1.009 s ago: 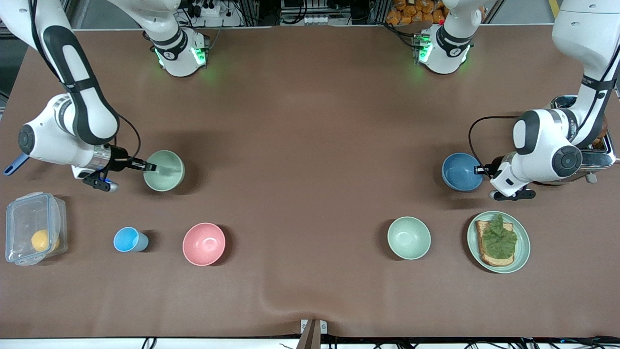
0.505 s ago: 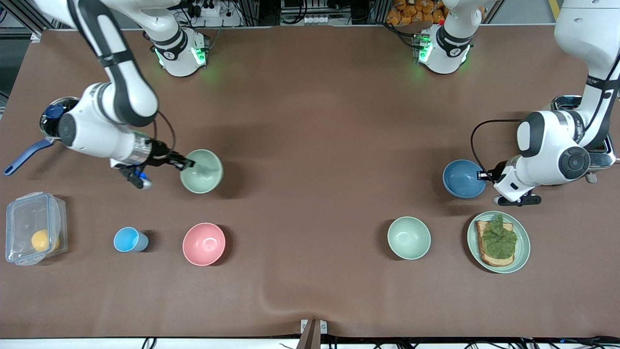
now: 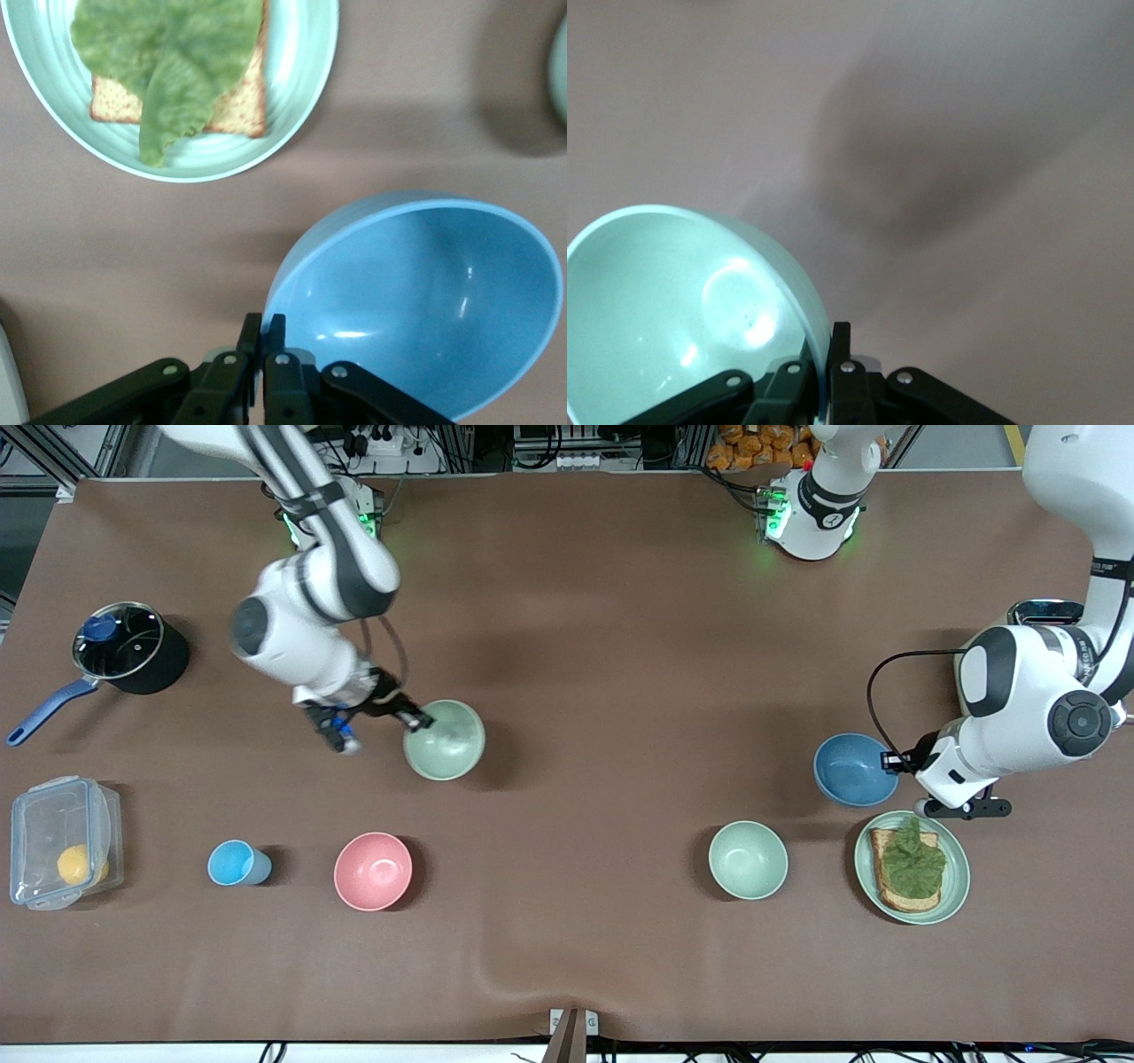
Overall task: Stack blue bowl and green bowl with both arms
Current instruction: 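Carry the green bowl with the right gripper while the left gripper carries the blue bowl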
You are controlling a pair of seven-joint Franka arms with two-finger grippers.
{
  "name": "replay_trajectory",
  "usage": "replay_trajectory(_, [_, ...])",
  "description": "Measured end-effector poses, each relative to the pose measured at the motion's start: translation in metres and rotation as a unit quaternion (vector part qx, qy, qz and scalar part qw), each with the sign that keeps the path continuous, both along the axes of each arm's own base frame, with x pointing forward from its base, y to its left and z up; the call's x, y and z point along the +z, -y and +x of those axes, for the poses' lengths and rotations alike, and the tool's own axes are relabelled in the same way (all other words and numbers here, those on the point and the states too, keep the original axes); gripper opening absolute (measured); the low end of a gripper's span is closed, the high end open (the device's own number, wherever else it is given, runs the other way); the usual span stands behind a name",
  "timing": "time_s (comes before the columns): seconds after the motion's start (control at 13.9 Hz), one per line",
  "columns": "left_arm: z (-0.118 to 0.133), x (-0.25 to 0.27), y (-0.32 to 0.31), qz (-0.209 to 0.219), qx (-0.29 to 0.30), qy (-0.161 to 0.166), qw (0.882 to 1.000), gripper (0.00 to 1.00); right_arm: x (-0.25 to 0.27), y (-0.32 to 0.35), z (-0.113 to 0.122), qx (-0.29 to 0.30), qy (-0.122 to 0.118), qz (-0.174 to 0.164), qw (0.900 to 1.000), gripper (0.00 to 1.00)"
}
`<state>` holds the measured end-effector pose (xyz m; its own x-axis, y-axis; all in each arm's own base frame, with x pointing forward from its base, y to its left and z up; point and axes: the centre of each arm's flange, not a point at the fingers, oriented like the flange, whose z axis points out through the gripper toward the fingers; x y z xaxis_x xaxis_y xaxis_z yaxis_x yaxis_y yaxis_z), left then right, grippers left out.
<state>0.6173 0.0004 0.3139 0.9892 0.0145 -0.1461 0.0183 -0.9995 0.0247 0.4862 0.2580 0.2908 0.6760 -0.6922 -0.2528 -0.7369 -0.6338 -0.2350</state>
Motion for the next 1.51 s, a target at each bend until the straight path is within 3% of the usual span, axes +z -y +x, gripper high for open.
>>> replay_trajectory(0.29, [0.016, 0.038, 0.038, -0.009, 0.010, 0.014, 1.000, 0.04, -0.009, -0.069, -0.022, -0.044, 0.004, 0.005, 0.999, 0.06])
replay_trajectory(0.72, [0.008, 0.042, 0.114, -0.012, 0.049, 0.009, 0.999, 0.04, -0.048, -0.150, -0.056, -0.093, 0.019, 0.011, 0.995, 0.06])
replay_trajectory(0.87, [0.007, 0.044, 0.122, -0.027, 0.058, 0.005, 0.998, 0.04, -0.055, -0.164, -0.059, -0.101, 0.017, 0.007, 0.995, 0.06])
replay_trajectory(1.15, [0.010, 0.050, 0.123, -0.053, 0.076, 0.004, 0.996, 0.04, -0.068, -0.194, -0.070, -0.113, 0.040, -0.019, 0.993, 0.06])
replay_trajectory(1.51, [0.012, 0.059, 0.138, -0.077, 0.089, 0.004, 0.993, 0.04, -0.084, -0.213, -0.077, -0.125, 0.049, -0.029, 0.990, 0.06])
